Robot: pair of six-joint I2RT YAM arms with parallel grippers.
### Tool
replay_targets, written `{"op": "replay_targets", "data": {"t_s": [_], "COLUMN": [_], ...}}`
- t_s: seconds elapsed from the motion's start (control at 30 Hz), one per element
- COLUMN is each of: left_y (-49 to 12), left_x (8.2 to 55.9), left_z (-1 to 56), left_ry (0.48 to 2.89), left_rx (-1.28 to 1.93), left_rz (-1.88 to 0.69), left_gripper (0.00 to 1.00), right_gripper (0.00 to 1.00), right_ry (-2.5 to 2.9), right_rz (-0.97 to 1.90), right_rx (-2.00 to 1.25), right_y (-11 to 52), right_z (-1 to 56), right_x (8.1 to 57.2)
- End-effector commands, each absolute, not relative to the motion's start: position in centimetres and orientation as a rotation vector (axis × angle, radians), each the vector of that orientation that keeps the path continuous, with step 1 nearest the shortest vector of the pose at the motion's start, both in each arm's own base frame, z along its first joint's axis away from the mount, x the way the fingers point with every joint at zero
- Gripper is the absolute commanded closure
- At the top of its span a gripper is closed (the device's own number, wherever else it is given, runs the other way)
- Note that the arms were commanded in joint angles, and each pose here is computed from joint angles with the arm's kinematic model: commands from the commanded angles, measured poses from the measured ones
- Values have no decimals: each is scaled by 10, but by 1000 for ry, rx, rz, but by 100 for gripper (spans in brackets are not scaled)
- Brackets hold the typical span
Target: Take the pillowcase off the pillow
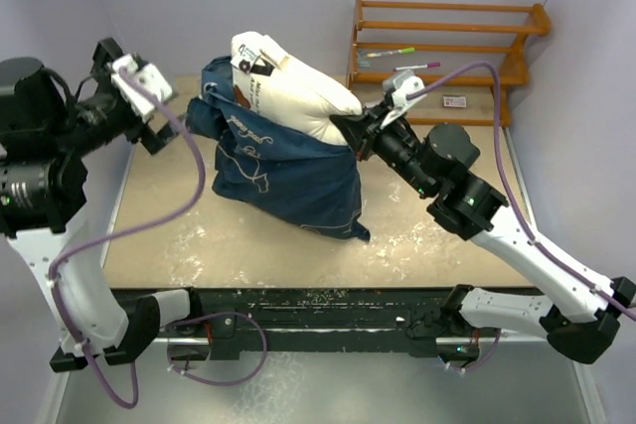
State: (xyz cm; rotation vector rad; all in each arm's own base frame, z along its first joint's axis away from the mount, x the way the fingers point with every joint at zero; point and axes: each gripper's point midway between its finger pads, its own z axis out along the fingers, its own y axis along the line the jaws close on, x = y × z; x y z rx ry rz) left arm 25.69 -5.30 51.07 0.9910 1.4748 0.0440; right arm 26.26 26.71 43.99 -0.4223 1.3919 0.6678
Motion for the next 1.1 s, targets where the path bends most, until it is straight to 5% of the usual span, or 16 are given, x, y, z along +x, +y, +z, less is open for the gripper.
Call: {"op": "replay_targets", "data": {"t_s": [0.0, 0.43, 0.77, 0.87, 0.93, 0.97, 1.0, 1.07], "left_y": [-84, -92, -110, -114, -113, -113, -112, -110], "left_x": [215, 238, 241, 245, 250, 252, 255, 261], "left_z": [506, 501, 432, 428, 425, 424, 424, 425], "left_ry": [1264, 1190, 1375, 1403, 1421, 1429, 1439, 1451], "left_rx": [1267, 1407, 1507, 1494, 1490, 1485, 1476, 1450], "left_rz": [6, -45, -227, -276, -284, -285, -281, -265], "left_gripper": [1, 1, 1, 18, 49, 72, 88, 100], "right_gripper": [100, 100, 100, 100, 100, 100, 90, 58], "right_ry": [1149, 1108, 1063, 1078, 1112, 1132, 1137, 1174], "right_rz": [818, 889, 894, 910, 933, 949, 969, 968], "right_rx": [-539, -879, -956, -965, -924, -903, -890, -806], "right_y": [292, 383, 416, 428, 430, 431, 431, 426], "right_z": [517, 502, 517, 515, 512, 508, 506, 502], "right_x": [240, 229, 202, 201, 205, 206, 204, 213]}}
